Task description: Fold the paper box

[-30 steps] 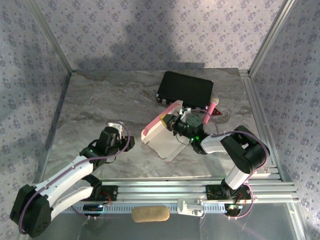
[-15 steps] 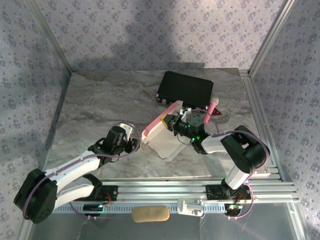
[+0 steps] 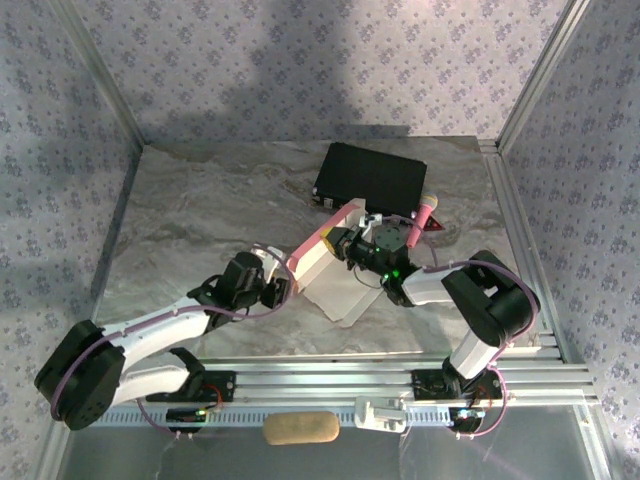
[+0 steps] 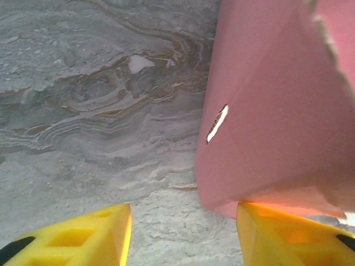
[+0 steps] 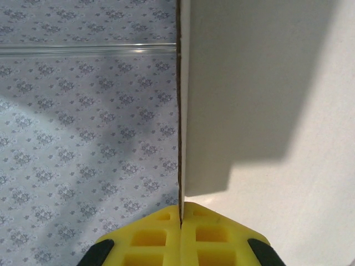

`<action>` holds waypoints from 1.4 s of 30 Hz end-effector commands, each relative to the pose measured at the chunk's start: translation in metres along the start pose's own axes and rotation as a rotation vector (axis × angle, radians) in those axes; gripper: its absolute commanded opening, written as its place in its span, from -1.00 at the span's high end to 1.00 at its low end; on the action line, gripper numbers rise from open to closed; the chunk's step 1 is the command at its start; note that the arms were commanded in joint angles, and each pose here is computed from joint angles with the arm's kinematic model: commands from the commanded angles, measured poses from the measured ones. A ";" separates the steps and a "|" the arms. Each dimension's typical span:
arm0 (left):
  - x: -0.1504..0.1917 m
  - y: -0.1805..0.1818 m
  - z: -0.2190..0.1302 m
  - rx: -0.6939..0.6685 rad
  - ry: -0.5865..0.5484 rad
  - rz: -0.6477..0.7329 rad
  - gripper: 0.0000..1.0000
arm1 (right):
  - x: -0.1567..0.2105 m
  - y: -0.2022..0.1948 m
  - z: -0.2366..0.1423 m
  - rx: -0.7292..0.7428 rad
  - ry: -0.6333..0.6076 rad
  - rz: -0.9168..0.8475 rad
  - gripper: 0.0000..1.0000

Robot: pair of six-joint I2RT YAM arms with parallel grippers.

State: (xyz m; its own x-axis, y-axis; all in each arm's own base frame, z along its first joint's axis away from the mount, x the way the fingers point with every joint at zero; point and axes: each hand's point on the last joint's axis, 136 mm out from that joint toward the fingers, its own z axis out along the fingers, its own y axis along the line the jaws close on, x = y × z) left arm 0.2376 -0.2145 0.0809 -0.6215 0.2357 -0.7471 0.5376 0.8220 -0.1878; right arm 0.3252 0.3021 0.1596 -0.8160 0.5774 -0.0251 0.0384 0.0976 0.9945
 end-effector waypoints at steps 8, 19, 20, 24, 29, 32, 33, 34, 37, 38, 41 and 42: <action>-0.035 -0.025 0.000 0.036 -0.129 0.065 -0.08 | 0.002 0.004 0.005 -0.007 0.016 0.003 1.00; -0.048 -0.029 0.006 0.005 -0.164 0.050 0.06 | 0.005 0.008 0.006 -0.014 0.018 0.001 1.00; -0.048 -0.027 0.007 -0.007 -0.165 0.046 0.08 | 0.005 0.008 0.006 -0.014 0.019 0.000 1.00; -0.045 -0.018 0.012 -0.058 -0.159 0.022 0.14 | 0.009 0.004 0.008 -0.006 0.022 0.001 1.00; -0.042 -0.010 0.015 -0.113 -0.156 0.009 0.13 | 0.010 0.000 0.010 -0.001 0.025 0.006 1.00; -0.044 -0.005 0.014 -0.146 -0.169 -0.006 0.13 | 0.010 -0.003 0.011 0.007 0.025 0.007 1.00; -0.044 -0.003 0.014 -0.154 -0.172 -0.009 0.13 | 0.011 -0.002 0.011 0.007 0.025 0.005 1.00; -0.045 -0.002 0.014 -0.162 -0.176 -0.010 0.13 | 0.010 -0.003 0.011 0.009 0.022 0.005 1.00; -0.046 0.001 0.016 -0.184 -0.183 -0.015 0.13 | 0.011 -0.003 0.012 0.013 0.017 0.004 1.00; -0.046 0.003 0.016 -0.195 -0.186 -0.018 0.13 | 0.011 -0.003 0.012 0.014 0.017 0.003 1.00; -0.048 0.008 0.016 -0.222 -0.206 -0.030 0.16 | 0.013 0.000 0.018 0.015 0.020 0.005 1.00; -0.049 0.009 0.016 -0.229 -0.212 -0.034 0.18 | 0.014 0.000 0.020 0.015 0.019 0.008 1.00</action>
State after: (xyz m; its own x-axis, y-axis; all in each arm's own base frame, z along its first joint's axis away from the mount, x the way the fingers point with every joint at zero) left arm 0.2663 -0.2239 0.0829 -0.5457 0.1893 -0.8163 0.4135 0.9081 -0.0658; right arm 0.3243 0.3160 0.1599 -0.8197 0.5722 -0.0252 0.0385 0.0990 0.9943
